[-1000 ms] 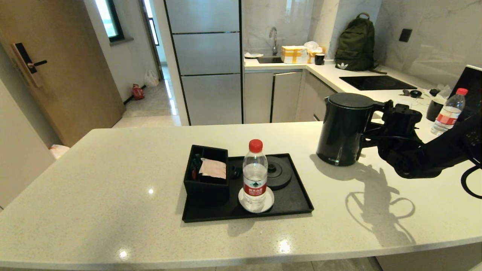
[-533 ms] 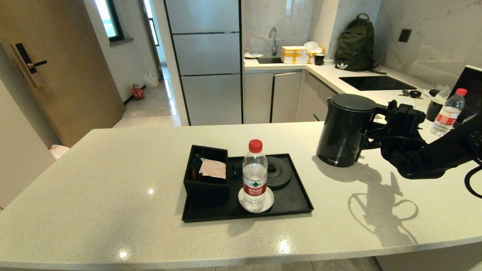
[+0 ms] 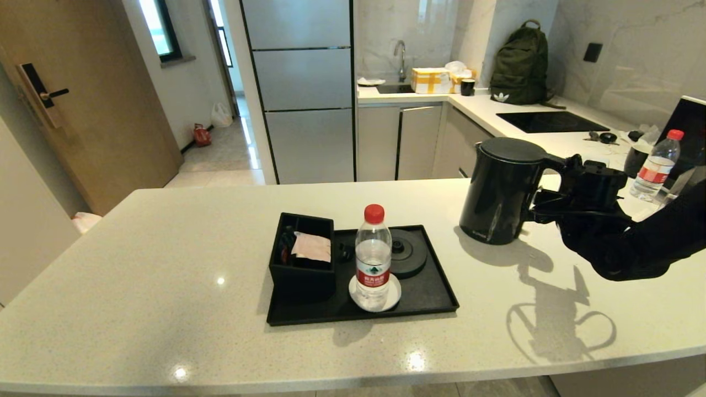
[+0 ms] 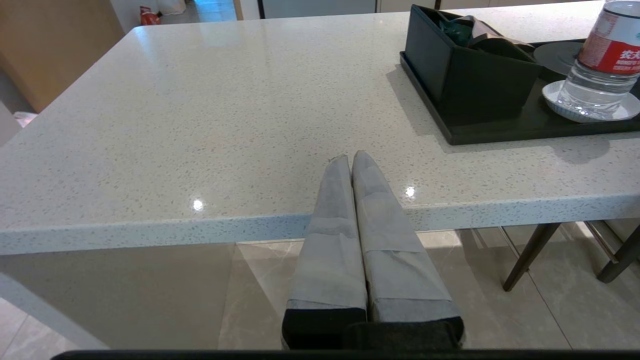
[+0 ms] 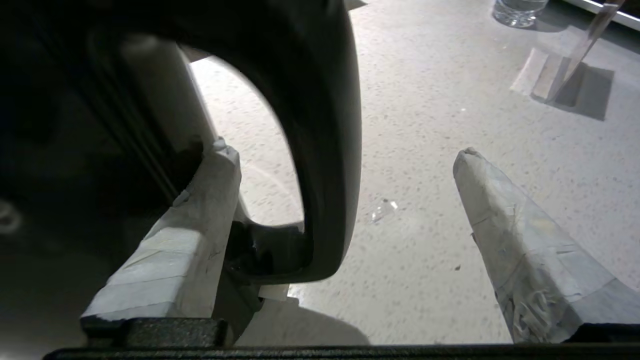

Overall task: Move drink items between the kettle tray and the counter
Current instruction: Place it on the right, then pick up the tea bag

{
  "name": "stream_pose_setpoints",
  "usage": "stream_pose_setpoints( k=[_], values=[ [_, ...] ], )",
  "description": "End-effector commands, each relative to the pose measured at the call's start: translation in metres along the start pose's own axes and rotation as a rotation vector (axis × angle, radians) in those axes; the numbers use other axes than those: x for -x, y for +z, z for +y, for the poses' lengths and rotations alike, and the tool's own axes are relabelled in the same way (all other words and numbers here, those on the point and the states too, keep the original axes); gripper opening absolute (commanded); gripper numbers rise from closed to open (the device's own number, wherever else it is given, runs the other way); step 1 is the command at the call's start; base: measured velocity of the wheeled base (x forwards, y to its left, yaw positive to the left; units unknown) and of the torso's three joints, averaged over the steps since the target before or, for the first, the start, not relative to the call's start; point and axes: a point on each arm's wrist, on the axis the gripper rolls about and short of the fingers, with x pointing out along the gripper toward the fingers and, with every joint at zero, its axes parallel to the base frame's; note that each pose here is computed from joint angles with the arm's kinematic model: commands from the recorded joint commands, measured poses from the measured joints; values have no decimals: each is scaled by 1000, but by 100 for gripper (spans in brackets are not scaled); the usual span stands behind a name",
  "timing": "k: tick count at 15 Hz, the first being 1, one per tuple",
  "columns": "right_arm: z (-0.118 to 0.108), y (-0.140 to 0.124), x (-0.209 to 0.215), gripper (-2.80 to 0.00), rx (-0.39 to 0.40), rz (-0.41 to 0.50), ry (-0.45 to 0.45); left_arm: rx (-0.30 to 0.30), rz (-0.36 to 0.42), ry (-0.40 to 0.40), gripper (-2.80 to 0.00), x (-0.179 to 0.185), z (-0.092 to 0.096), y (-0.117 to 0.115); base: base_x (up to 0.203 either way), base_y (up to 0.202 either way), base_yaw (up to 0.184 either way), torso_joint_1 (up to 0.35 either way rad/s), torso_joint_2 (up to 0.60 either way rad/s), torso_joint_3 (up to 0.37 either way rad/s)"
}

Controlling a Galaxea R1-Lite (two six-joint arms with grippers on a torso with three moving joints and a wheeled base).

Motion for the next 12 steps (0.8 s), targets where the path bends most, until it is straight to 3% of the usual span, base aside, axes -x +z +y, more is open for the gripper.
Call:
stream_pose_setpoints(
  k=[1,4,8,11,12],
  values=[
    [-3,21,17,0,-18,-36,12,0,1,0,-280,0,0,0,0,0,0,0,0,0],
    [-12,44,47,0,-15,-32,24,0,1,0,-280,0,0,0,0,0,0,0,0,0],
    [-25,39,73,0,13,21,30,0,1,0,-280,0,0,0,0,0,0,0,0,0],
    [-29,51,118,0,10,4,105,0,1,0,-280,0,0,0,0,0,0,0,0,0],
    [-30,56,138,-280,15,7,155,0,1,0,-280,0,0,0,0,0,0,0,0,0]
  ],
)
